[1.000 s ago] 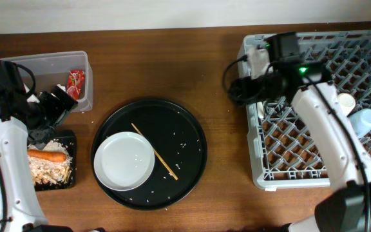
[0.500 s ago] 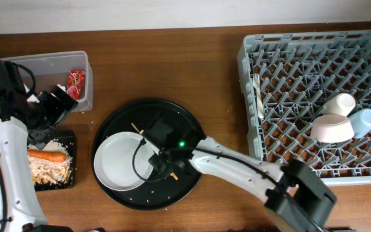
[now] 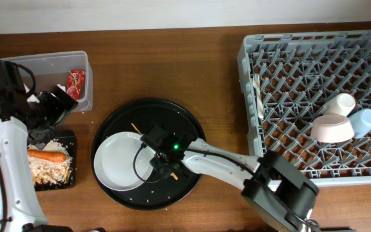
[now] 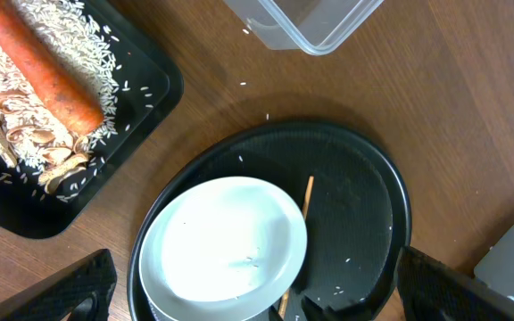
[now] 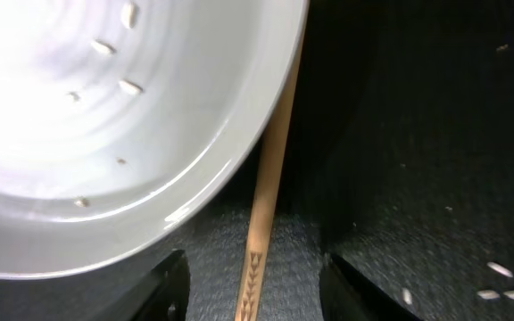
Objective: Sort waste into correct bins and load items into the dishwasher rack
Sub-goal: 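Reach the right gripper to the wooden chopstick and grasp it, then carry the chopstick to the rack and insert it upright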
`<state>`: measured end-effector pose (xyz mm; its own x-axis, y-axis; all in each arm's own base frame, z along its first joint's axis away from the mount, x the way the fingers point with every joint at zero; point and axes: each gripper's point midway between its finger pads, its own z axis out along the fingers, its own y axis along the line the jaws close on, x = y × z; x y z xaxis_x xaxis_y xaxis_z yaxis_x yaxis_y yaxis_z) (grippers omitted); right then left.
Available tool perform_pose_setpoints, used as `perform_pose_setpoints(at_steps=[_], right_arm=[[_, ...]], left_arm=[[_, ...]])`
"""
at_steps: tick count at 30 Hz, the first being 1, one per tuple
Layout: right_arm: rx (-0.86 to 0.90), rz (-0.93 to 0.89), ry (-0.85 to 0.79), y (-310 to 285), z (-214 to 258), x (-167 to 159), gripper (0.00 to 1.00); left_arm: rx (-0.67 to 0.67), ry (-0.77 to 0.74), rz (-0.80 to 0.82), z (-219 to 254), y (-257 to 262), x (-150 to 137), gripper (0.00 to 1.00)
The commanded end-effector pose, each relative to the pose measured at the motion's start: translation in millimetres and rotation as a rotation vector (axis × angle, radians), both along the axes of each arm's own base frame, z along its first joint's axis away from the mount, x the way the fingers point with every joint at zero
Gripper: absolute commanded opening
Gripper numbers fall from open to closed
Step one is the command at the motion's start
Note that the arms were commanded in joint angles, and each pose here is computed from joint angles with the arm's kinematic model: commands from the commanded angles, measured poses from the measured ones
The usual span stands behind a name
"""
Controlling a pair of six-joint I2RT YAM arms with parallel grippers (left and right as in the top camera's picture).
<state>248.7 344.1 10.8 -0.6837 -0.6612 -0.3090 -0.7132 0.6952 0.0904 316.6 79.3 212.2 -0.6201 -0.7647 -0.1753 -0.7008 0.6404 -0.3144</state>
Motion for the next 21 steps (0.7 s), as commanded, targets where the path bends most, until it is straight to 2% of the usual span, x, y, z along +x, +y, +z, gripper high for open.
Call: perform_pose_setpoints(at_steps=[1, 8, 14, 21], right_arm=[[-0.036, 0.017, -0.001, -4, -16, 0, 0.48], [-0.083, -0.009, -0.069, -12, -17, 12, 0.36], [-0.114, 0.01, -0.053, -15, -30, 9, 0.34], [-0.153, 0.006, -0.063, -22, -32, 9, 0.23]], left_arm=[[-0.005, -0.005, 0.002, 1, 0, -1, 0.99], [-0.004, -0.006, 0.002, 1, 1, -1, 0.99], [-0.005, -0.005, 0.002, 1, 0, -1, 0.99], [-0.004, -0.006, 0.002, 1, 1, -1, 0.99]])
